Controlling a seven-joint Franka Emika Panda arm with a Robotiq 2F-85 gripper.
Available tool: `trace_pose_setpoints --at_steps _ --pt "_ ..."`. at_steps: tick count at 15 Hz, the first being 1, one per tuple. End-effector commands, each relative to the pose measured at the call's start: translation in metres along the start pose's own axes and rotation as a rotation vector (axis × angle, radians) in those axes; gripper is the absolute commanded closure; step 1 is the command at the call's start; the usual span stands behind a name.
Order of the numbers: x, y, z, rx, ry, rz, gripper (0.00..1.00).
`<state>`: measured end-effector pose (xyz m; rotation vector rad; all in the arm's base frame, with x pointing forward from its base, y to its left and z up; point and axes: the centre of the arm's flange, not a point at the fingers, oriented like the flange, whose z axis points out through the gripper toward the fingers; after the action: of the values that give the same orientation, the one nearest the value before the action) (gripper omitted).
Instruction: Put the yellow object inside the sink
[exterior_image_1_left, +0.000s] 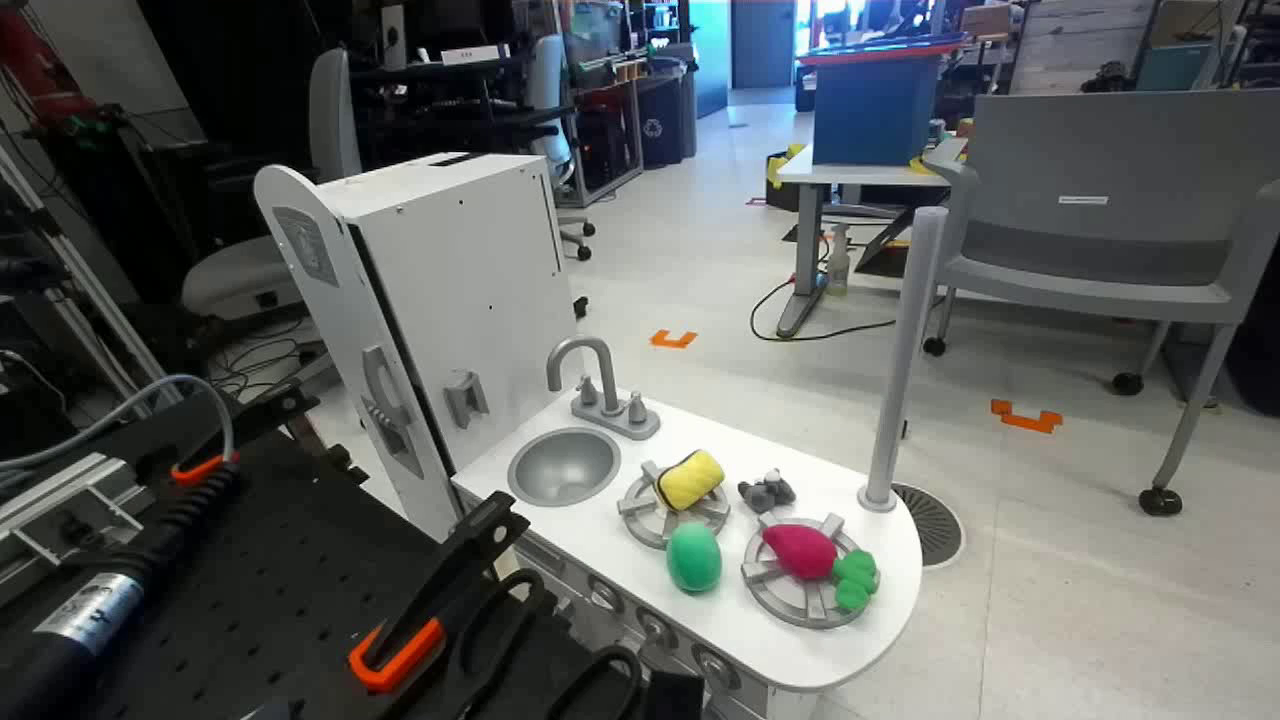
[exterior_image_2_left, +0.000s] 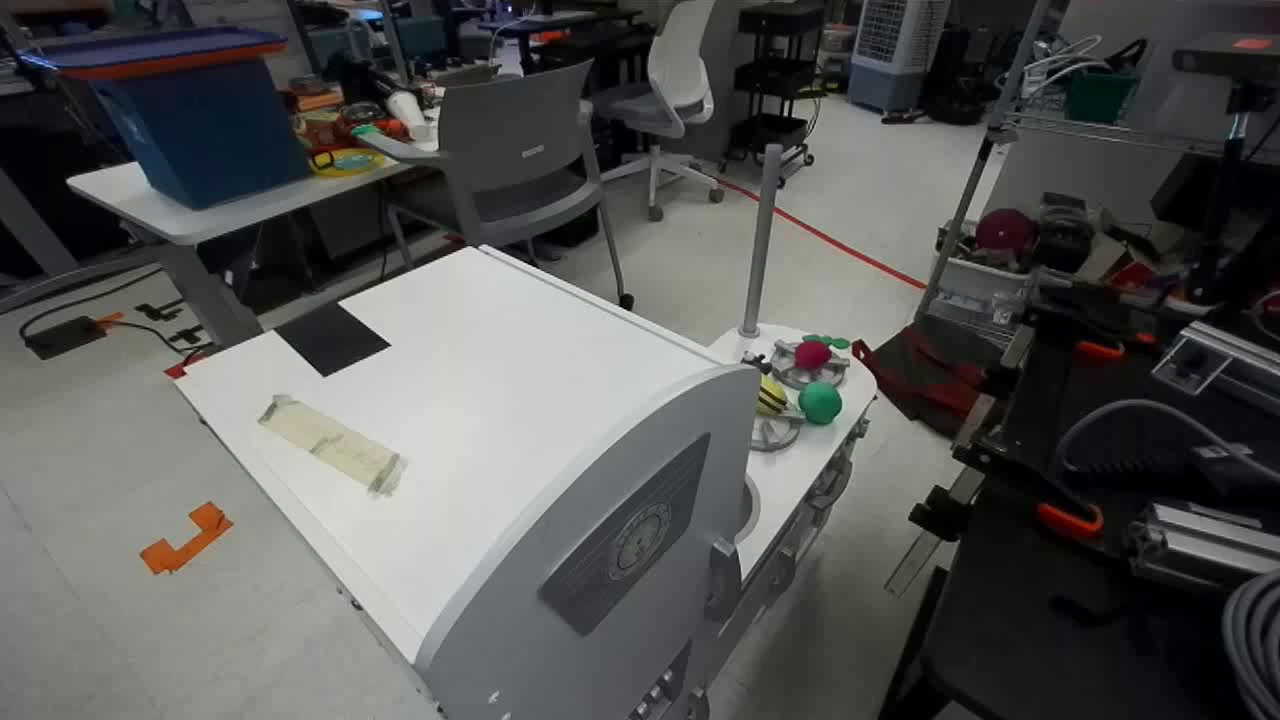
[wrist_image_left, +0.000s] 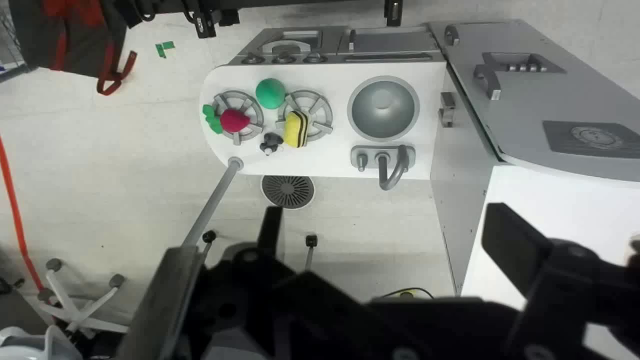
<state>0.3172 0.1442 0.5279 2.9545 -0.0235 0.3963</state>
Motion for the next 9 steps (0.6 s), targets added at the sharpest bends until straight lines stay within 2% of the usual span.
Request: trace_pose_setpoints --at_steps 1,4,9 --pt "0.000 0.000 0.000 0.000 0.000 0.000 0.00" --pt "0.000 0.000 0.000 0.000 0.000 0.000 0.00" --pt "0.059 0.015 0.052 -0.068 -0.062 0.008 0.00"
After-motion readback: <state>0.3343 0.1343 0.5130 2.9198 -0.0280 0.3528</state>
